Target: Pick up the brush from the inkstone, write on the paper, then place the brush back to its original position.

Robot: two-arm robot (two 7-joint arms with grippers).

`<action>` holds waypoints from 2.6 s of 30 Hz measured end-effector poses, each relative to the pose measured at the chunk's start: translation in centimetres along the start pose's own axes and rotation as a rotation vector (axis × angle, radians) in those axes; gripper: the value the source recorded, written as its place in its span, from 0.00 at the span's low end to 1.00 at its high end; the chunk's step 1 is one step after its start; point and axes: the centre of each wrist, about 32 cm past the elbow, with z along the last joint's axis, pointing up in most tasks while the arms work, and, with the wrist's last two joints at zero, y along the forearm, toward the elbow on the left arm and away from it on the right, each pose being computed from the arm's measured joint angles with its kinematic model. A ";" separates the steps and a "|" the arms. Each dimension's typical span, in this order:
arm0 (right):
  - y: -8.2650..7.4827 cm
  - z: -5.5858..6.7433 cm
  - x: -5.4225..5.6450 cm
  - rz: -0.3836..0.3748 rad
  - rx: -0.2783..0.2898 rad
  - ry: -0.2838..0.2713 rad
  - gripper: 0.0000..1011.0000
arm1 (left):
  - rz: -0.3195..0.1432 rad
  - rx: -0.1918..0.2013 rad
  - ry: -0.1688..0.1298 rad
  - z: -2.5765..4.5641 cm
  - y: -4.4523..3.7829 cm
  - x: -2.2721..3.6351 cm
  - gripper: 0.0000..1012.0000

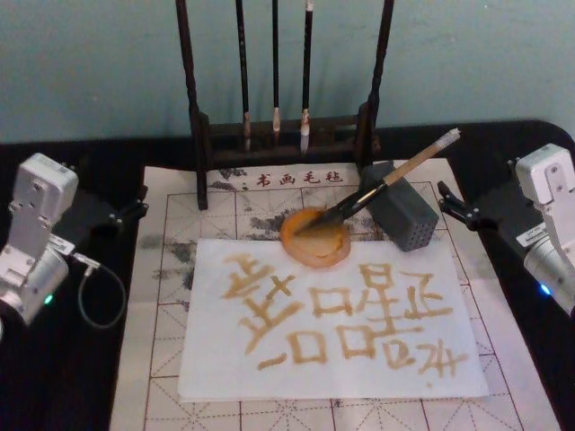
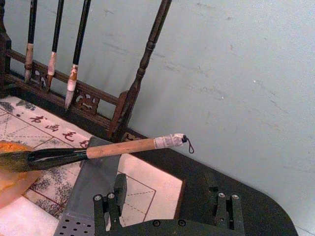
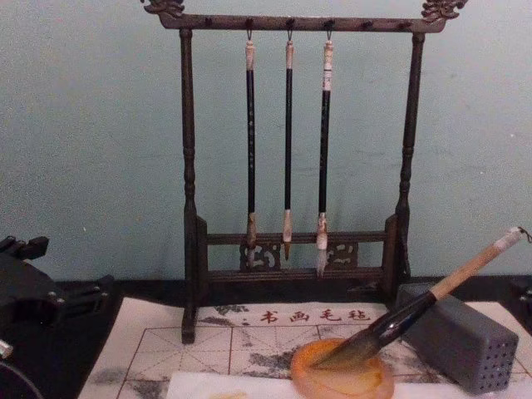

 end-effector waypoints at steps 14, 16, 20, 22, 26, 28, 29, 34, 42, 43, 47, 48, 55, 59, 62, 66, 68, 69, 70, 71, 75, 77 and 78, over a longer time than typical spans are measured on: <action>0.0 0.0 0.0 0.000 0.000 0.000 0.99 | 0.000 0.000 0.000 0.00 0.00 0.00 0.99; 0.0 0.0 0.0 0.000 0.000 0.000 0.99 | 0.000 0.000 0.000 0.00 0.00 0.00 0.99; 0.0 0.0 0.0 0.000 0.000 0.000 0.99 | 0.000 0.000 0.000 0.00 0.00 0.00 0.99; 0.0 0.0 0.0 0.000 0.000 0.000 0.99 | 0.000 0.000 0.000 0.00 0.00 0.00 0.99; 0.0 0.0 0.0 0.000 0.000 0.000 0.99 | 0.000 0.000 0.000 0.00 0.00 0.00 0.99; 0.0 0.0 0.0 0.000 0.000 0.000 0.99 | 0.000 0.000 0.000 0.00 0.00 0.00 0.99; 0.0 0.0 0.0 0.000 0.000 0.000 0.99 | 0.000 0.000 0.000 0.00 0.00 0.00 0.99; 0.0 0.0 0.0 0.000 0.000 0.000 0.99 | 0.000 0.000 0.000 0.00 0.00 0.00 0.99; 0.0 0.0 0.0 0.000 0.000 0.000 0.99 | 0.000 0.000 0.000 0.00 0.00 0.00 0.99; 0.0 0.0 0.0 0.000 0.000 0.000 0.99 | 0.000 0.000 0.000 0.00 0.00 0.00 0.99; 0.0 0.0 0.0 0.000 0.000 0.000 0.99 | 0.000 0.000 0.000 0.00 0.00 0.00 0.99; 0.0 0.0 0.0 0.000 0.000 0.000 0.99 | 0.000 0.000 0.000 0.00 0.00 0.00 0.99; 0.0 0.0 0.0 0.000 0.000 0.000 0.99 | 0.000 0.000 0.000 0.00 0.00 0.00 0.99; 0.0 0.0 0.0 0.000 0.000 0.000 0.99 | 0.000 0.000 0.000 0.00 0.00 0.00 0.99; 0.0 0.0 0.0 0.000 0.000 0.000 0.99 | 0.000 0.000 0.000 0.00 0.00 0.00 0.99; 0.0 0.0 0.0 0.000 0.000 0.000 0.99 | 0.000 0.000 0.000 0.00 0.00 0.00 0.99; 0.0 0.0 0.0 0.000 0.000 0.000 0.99 | 0.000 0.000 0.000 0.00 0.00 0.00 0.99; 0.0 0.0 0.0 0.000 0.000 0.000 0.99 | 0.000 0.000 0.000 0.00 0.00 0.00 0.99; 0.0 0.0 0.0 0.000 0.000 0.000 0.99 | 0.000 0.000 0.000 0.00 0.00 0.00 0.99; 0.0 0.0 0.0 0.000 0.000 0.000 0.99 | 0.000 0.000 0.000 0.00 0.00 0.00 0.99; 0.0 0.0 0.0 0.000 0.000 0.000 0.99 | 0.000 0.000 0.000 0.00 0.00 0.00 0.99; 0.0 0.0 0.0 -0.001 0.000 0.004 0.99 | 0.000 0.000 0.000 0.00 0.00 0.00 0.99; 0.0 0.0 0.0 0.001 -0.002 0.009 0.99 | 0.000 0.000 0.000 0.00 0.00 0.00 0.99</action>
